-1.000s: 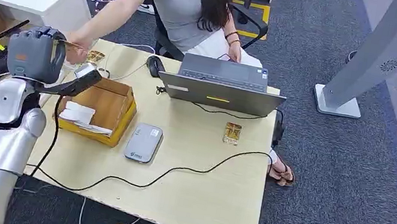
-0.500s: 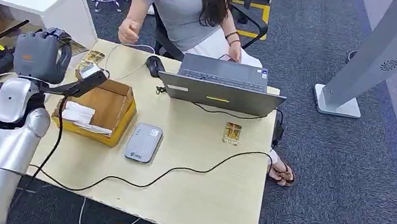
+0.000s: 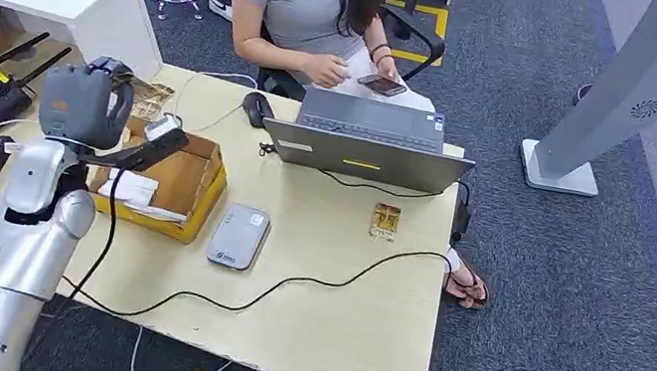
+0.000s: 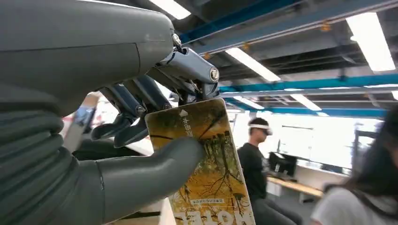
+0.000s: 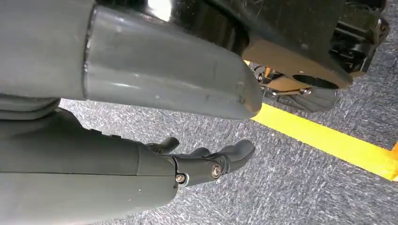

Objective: Pass the card to the sensor for recognition and then transmit it.

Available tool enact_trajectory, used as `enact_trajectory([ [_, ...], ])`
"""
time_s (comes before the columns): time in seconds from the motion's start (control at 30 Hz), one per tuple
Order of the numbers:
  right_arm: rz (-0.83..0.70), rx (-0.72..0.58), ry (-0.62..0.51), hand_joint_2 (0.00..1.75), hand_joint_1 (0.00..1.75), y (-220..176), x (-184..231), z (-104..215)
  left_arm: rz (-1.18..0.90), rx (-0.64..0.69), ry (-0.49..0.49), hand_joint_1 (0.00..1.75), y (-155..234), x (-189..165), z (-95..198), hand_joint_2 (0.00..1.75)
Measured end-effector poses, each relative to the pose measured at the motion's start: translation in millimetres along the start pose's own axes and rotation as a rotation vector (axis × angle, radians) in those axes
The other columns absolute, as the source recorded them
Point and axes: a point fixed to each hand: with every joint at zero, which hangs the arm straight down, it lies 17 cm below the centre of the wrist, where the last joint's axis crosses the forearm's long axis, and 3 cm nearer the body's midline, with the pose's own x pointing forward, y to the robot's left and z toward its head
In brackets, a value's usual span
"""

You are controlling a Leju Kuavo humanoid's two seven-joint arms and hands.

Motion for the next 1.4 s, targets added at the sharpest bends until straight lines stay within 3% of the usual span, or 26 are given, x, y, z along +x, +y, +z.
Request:
enact_trajectory([
  [0.3, 0.0, 0.0, 0.0, 0.0, 0.0, 0.0, 0.1, 0.0, -0.002, -0.002, -0.005, 1.75, -0.9, 2.5, 0.7, 1.75],
  [0.4, 0.014, 0.022, 0.015, 0.0, 0.0, 10.5, -0.3, 1.2, 0.063, -0.125, -0.183, 1.75, -44.7, 134.4, 29.7, 1.75],
  [0.57, 0.013, 0.029, 0.014, 0.0, 0.0, 13.6, 0.7, 1.6, 0.029, -0.361, -0.157, 1.75, -107.4, 137.2, 56.8, 1.75],
  [1.0, 0.002, 0.038, 0.028, 0.0, 0.0, 16.7, -1.1, 2.1, -0.011, -0.619, -0.099, 1.75, -175.8, 118.9, 95.0, 1.75],
  [1.4, 0.003, 0.049, 0.025, 0.0, 0.0, 22.4, 0.7, 2.9, -0.017, -0.608, -0.078, 1.75, -178.0, 111.0, 84.3, 1.75],
])
